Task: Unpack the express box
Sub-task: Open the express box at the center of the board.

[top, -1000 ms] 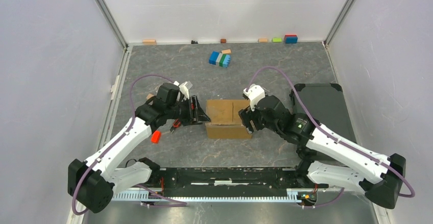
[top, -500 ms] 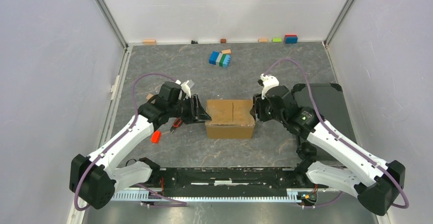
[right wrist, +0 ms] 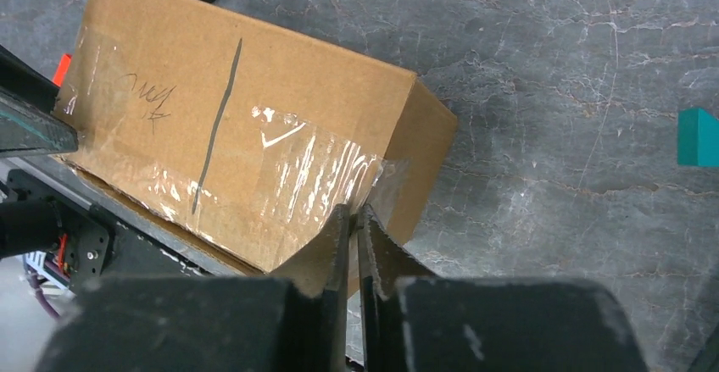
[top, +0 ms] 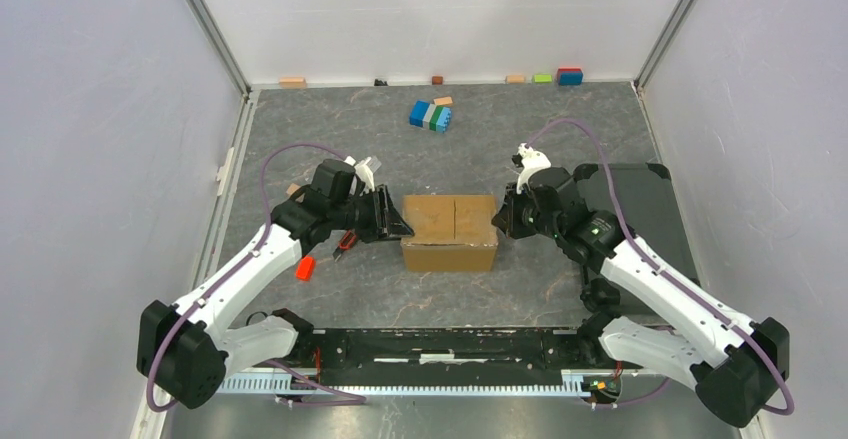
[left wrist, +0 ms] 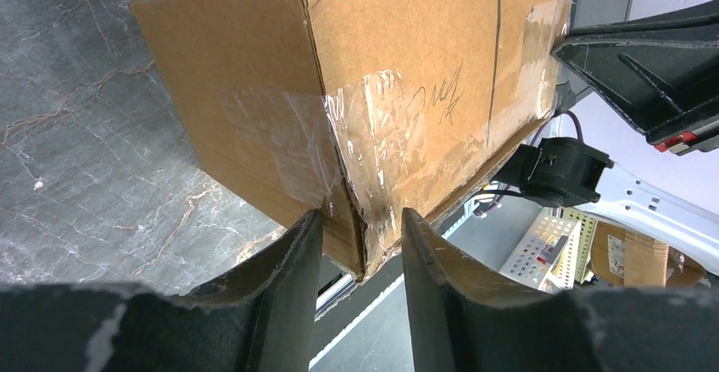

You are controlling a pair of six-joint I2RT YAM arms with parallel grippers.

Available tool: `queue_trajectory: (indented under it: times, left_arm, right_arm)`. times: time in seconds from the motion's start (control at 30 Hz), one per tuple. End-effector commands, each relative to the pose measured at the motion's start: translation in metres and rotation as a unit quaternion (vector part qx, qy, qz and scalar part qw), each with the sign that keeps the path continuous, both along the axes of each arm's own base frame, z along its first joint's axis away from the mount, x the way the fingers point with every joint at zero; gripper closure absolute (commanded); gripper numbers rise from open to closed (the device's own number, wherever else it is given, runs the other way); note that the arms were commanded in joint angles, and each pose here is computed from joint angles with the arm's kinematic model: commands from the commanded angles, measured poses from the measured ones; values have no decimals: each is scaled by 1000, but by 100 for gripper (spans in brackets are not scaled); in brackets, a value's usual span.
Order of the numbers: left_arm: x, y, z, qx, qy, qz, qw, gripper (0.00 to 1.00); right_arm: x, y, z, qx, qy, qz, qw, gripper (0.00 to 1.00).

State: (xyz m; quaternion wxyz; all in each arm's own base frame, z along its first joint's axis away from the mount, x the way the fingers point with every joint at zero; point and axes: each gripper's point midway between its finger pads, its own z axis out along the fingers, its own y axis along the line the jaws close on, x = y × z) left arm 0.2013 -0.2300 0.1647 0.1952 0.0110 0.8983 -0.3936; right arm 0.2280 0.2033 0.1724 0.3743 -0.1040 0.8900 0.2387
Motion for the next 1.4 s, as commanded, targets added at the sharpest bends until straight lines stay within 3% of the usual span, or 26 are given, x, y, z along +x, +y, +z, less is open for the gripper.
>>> queue_trajectory:
  times: [0.0,0.23,0.4,0.87,1.27,1.37]
  left_arm:
    - [6,-6,11,-11,-27,-19,999,54]
    - [7,-3,13,8,-37,-34,999,54]
    - [6,-2,13,16,-41,-44,998,53]
    - [6,0,8,19,-42,-41,998,48]
    - [9,3,7,30,-51,-35,998,43]
    - [10,8,16,46,-65,-36,996,37]
  right_arm:
    - [-2,10,15,46,-5,7,999,98]
    - [-6,14,22,83,12,13,996,100]
    - [-11,19,25,148,37,14,988,100]
    - [-27,29,43,338,82,50,936,100]
    - [-39,29,43,401,123,60,906,100]
    - [-37,26,37,402,128,45,905,100]
